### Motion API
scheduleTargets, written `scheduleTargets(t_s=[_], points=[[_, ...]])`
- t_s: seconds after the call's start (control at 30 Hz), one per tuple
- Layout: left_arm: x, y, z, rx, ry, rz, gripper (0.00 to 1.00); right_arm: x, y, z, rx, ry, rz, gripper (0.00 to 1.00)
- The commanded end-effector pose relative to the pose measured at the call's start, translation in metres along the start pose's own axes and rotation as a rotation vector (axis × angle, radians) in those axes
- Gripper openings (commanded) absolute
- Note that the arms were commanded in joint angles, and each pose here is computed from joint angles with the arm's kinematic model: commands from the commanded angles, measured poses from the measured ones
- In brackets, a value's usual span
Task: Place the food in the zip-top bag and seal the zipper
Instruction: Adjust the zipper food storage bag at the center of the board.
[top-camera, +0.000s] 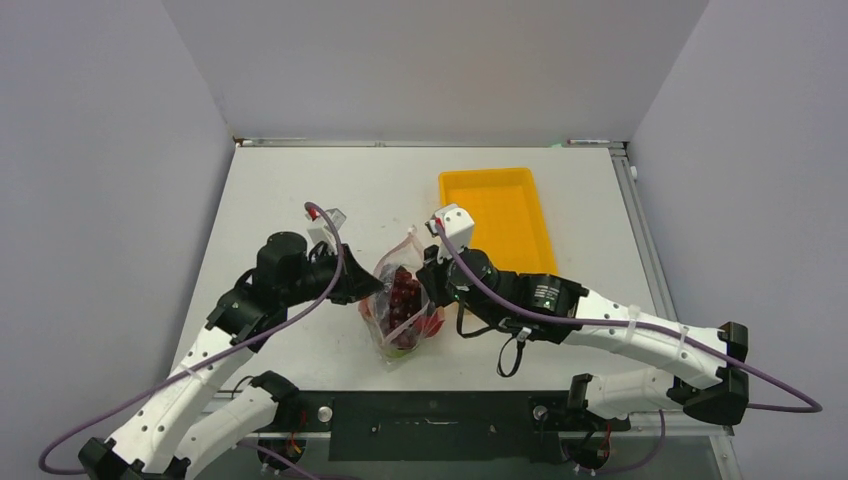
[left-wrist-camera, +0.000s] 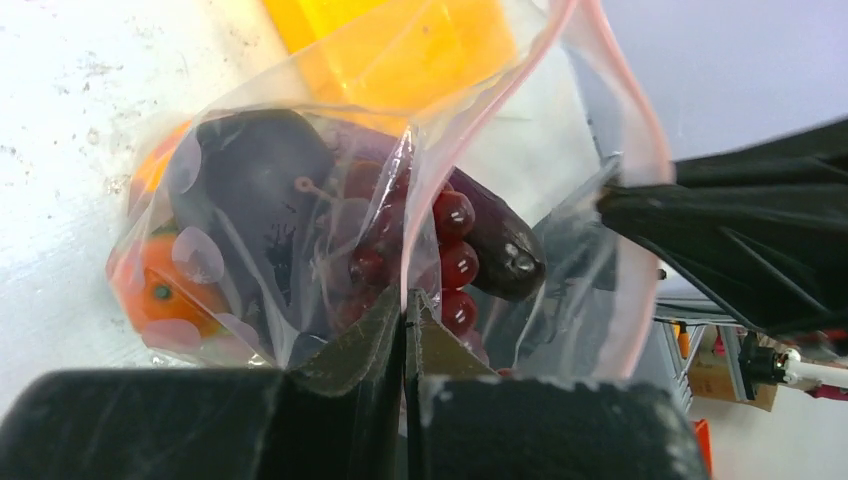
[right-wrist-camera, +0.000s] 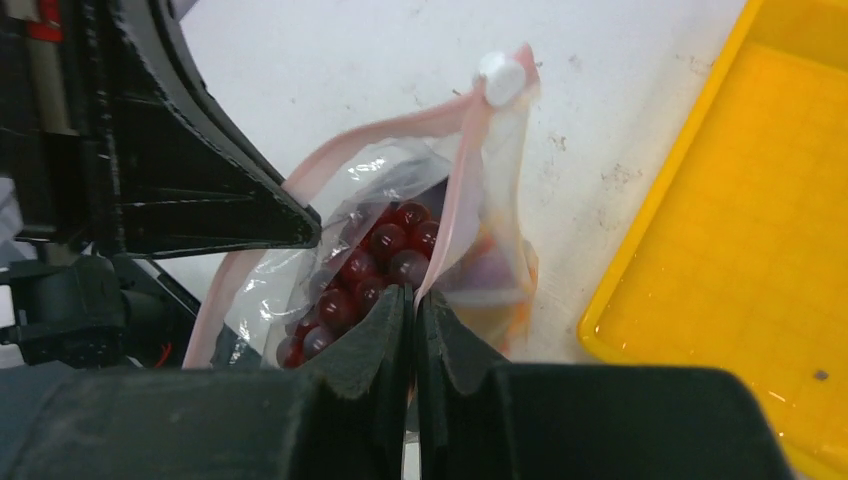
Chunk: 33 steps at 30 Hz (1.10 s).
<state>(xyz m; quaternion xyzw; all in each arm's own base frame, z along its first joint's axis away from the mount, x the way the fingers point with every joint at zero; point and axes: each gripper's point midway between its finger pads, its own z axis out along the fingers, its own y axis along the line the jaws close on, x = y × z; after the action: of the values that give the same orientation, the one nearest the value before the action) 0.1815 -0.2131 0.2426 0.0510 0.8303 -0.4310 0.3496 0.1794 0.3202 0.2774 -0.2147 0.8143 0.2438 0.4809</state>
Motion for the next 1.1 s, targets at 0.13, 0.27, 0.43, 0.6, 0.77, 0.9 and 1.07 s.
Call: scheduleTargets(t_s=[0.13,0.27,0.43,0.6,0.77,0.9,1.07], points=[[-0.087,-0.097,-0.064,0.170,-0.218,0.163,0.00,-0.114,0.022,-0.053,-0.091,-0.248,0.078,0.05],[-0.089,-0.105,-0.076,0.183,-0.234,0.175,0.00,-0.115,0.022,-0.054,-0.097,-0.263,0.083,0.05],[-0.068,-0.072,-0.046,0.128,-0.163,0.136,0.00,-0.076,0.012,-0.027,-0.034,-0.194,0.052,0.05],[-0.042,-0.029,-0.004,0.069,-0.053,0.066,0.00,-0.042,0.000,-0.004,0.023,-0.128,0.045,0.05],[-0.054,-0.036,-0.003,0.102,-0.030,0.069,0.00,-0.052,0.011,-0.007,-0.011,-0.123,0.042,0.05],[-0.092,-0.083,-0.043,0.148,-0.112,0.178,0.00,-0.088,0.026,-0.031,-0.079,-0.184,0.056,0.05],[-0.107,-0.119,-0.073,0.219,-0.139,0.247,0.00,-0.105,0.034,-0.047,-0.135,-0.225,0.072,0.05]])
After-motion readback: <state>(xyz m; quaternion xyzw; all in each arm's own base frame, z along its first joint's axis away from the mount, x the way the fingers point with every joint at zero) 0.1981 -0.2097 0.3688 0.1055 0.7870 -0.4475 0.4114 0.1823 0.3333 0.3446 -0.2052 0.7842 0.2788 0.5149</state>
